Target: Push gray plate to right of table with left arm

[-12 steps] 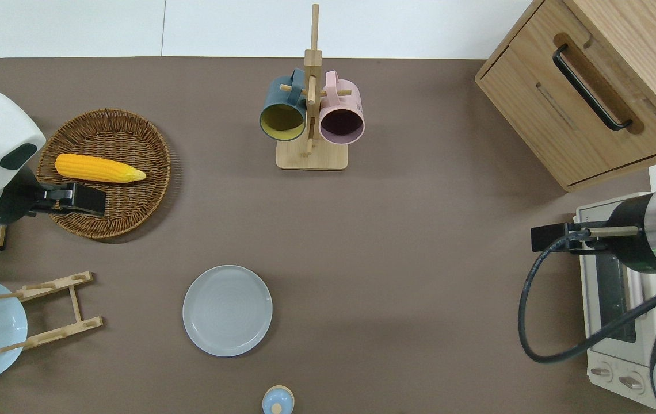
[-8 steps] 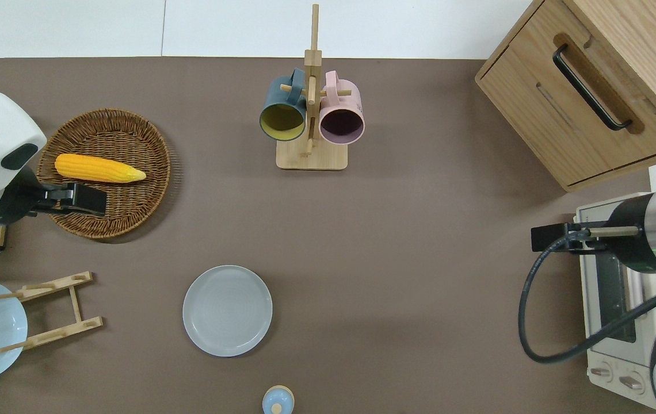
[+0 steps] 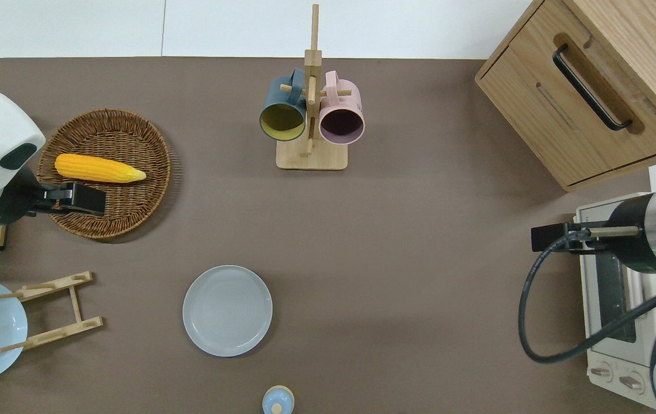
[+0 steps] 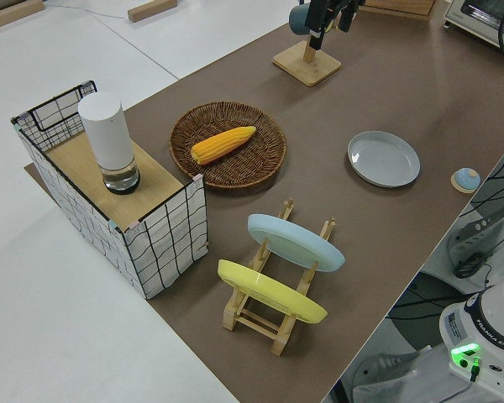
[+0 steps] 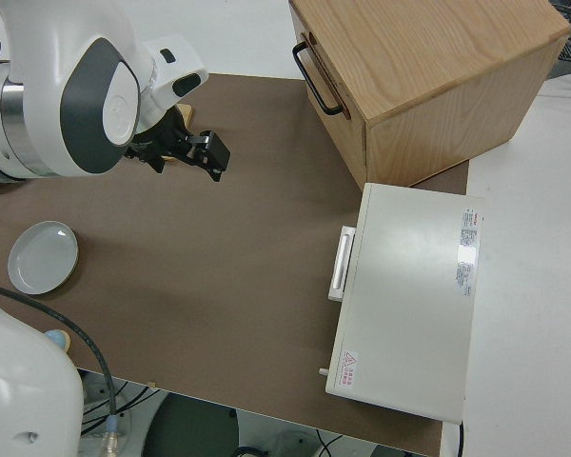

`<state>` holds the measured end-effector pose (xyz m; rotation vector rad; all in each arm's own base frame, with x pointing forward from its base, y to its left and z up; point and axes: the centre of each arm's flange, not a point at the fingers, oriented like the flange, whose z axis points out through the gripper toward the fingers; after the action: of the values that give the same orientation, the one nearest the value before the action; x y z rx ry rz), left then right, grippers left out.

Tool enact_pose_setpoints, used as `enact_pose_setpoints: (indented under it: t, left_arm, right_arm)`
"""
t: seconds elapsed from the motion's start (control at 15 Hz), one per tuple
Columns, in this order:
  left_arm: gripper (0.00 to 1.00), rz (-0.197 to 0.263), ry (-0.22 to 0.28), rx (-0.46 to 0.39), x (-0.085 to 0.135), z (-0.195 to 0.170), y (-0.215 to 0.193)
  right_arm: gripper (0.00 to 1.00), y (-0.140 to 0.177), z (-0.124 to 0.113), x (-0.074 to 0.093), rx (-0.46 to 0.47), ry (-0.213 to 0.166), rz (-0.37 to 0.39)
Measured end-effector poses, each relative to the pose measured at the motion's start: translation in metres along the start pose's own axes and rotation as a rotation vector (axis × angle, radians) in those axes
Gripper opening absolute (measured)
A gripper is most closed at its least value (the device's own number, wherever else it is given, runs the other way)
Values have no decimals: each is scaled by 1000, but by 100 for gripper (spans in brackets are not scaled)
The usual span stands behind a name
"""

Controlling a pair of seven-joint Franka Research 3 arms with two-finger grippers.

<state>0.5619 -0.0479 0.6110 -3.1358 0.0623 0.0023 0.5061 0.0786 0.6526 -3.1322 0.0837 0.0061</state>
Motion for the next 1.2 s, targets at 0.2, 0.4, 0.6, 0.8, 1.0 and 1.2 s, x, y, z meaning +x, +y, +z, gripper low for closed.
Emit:
enact_pose_setpoints:
  t: [0.2,0.4,0.6,0.8,1.0,1.2]
  left_arm:
    - [100,-4,0,0,0,0,-2]
    - [100,-28,0,0,0,0,-15]
    - [100,-58,1,0,0,0,-33]
    - [100,-84,4,-1,-2,-3,-48]
    - [100,-92,-8,-2,-6,3,-53]
    - [100,-105,-53,-3,-10,30,-66]
  right_arm:
    - [100,0,0,0,0,0,0]
    - [100,0,0,0,0,0,0]
    - [100,0,0,0,0,0,0]
    - [100,0,0,0,0,0,0]
    - [100,0,0,0,0,0,0]
    - [100,0,0,0,0,0,0]
